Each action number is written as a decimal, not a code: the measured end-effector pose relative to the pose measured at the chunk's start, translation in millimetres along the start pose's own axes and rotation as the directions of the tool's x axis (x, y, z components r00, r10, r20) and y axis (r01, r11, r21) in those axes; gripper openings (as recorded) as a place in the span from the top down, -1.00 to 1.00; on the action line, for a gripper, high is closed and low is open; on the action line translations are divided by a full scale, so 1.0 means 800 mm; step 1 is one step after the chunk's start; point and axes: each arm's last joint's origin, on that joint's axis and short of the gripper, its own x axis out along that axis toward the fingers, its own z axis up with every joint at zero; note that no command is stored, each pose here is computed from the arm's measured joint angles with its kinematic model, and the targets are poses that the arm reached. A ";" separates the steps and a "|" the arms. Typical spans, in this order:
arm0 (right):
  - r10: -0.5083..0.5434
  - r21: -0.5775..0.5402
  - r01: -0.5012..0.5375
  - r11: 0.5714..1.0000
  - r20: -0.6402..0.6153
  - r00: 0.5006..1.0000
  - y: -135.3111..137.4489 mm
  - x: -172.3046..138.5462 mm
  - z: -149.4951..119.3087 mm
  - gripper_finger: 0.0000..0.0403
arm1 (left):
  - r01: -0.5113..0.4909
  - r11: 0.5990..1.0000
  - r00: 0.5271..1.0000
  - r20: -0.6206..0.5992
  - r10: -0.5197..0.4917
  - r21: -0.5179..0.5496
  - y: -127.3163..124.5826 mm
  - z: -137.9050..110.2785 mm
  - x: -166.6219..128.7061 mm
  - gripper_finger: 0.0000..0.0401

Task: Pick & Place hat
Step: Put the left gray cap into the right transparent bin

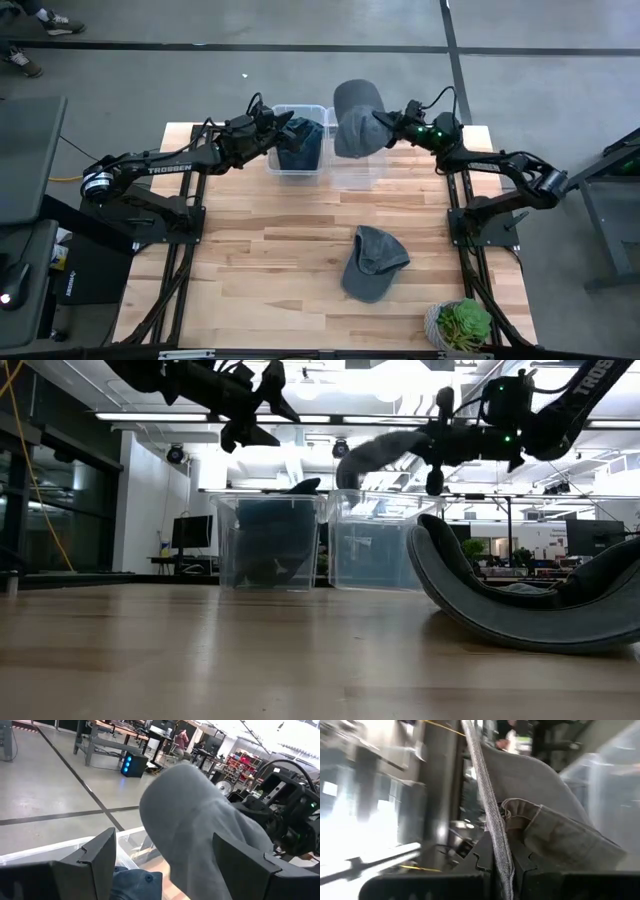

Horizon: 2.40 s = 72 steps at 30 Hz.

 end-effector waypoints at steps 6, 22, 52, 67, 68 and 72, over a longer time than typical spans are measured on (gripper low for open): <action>-0.102 -0.050 0.101 0.994 -0.010 0.995 0.010 -0.017 0.004 0.95 | 0.021 1.000 1.000 -0.012 -0.021 -0.001 -0.001 -0.001 0.000 -0.37; -0.224 -0.027 0.223 0.974 -0.041 0.974 -0.001 -0.018 -0.008 0.95 | 0.014 0.999 1.000 -0.026 -0.015 -0.030 0.000 -0.002 0.000 -0.37; -0.307 -0.057 0.304 0.951 -0.060 0.950 -0.024 -0.012 -0.012 0.29 | 0.006 0.999 0.999 -0.043 -0.008 -0.040 0.001 -0.004 0.000 -0.37; -0.297 -0.085 0.290 0.953 -0.082 0.952 -0.022 -0.012 -0.012 0.09 | 0.003 0.999 0.999 -0.052 -0.005 -0.037 0.002 -0.006 0.000 -0.37; -0.296 -0.086 0.290 0.953 -0.082 0.952 -0.022 -0.012 -0.012 0.09 | 0.003 0.999 0.999 -0.052 -0.005 -0.037 0.002 -0.006 0.000 -0.37; -0.282 -0.093 0.275 0.957 -0.082 0.956 -0.020 -0.012 -0.011 0.09 | 0.003 0.999 0.999 -0.052 -0.005 -0.037 0.002 -0.006 0.000 -0.37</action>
